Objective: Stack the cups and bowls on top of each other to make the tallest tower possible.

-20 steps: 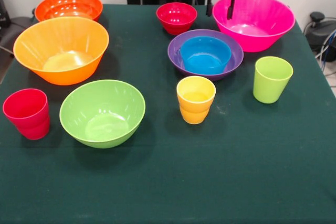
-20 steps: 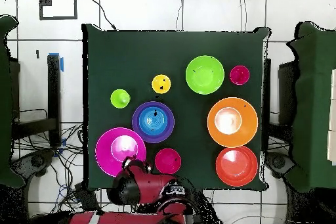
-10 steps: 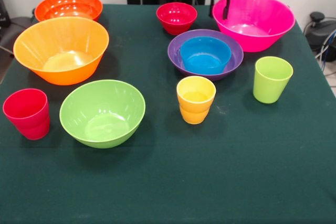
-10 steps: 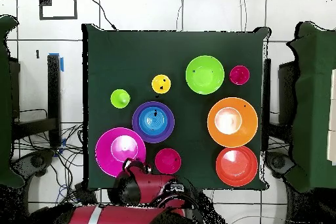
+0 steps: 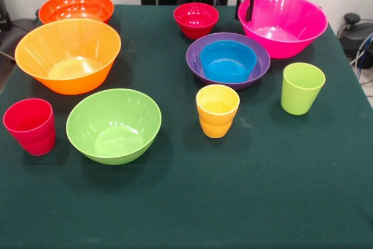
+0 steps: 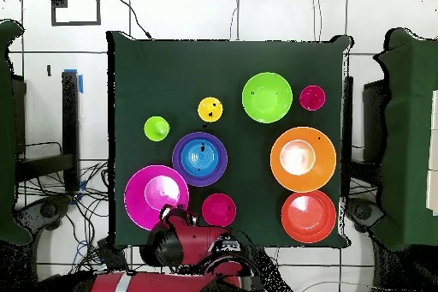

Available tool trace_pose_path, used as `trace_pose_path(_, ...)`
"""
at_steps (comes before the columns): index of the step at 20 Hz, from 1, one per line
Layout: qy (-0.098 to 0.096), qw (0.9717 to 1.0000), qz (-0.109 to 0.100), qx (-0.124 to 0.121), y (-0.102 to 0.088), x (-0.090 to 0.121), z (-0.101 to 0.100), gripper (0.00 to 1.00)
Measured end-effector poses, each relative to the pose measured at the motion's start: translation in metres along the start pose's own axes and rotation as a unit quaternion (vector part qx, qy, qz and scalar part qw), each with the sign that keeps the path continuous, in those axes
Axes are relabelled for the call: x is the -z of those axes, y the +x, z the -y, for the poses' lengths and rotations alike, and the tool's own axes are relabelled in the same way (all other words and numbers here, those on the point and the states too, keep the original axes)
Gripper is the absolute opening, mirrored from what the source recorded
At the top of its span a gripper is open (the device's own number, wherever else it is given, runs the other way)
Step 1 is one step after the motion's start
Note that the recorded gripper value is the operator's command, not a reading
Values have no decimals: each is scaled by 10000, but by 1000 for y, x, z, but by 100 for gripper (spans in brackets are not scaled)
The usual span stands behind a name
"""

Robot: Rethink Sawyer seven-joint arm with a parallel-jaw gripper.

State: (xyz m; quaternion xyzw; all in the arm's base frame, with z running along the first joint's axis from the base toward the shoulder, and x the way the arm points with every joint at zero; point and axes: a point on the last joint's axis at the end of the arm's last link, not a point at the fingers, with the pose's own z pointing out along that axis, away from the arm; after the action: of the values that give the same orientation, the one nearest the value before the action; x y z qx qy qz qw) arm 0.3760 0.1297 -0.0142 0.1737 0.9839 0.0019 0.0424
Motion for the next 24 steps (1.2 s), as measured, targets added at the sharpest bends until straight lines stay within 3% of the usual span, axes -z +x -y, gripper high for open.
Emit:
trace_pose_path(9,-45,9999,133,1,-9,8,-3,0)
trace_pose_path(14,-136,9995,271,7,-23,25,-11,0)
trace_pose_path(24,-316,9992,231,-50,-43,62,-22,0)
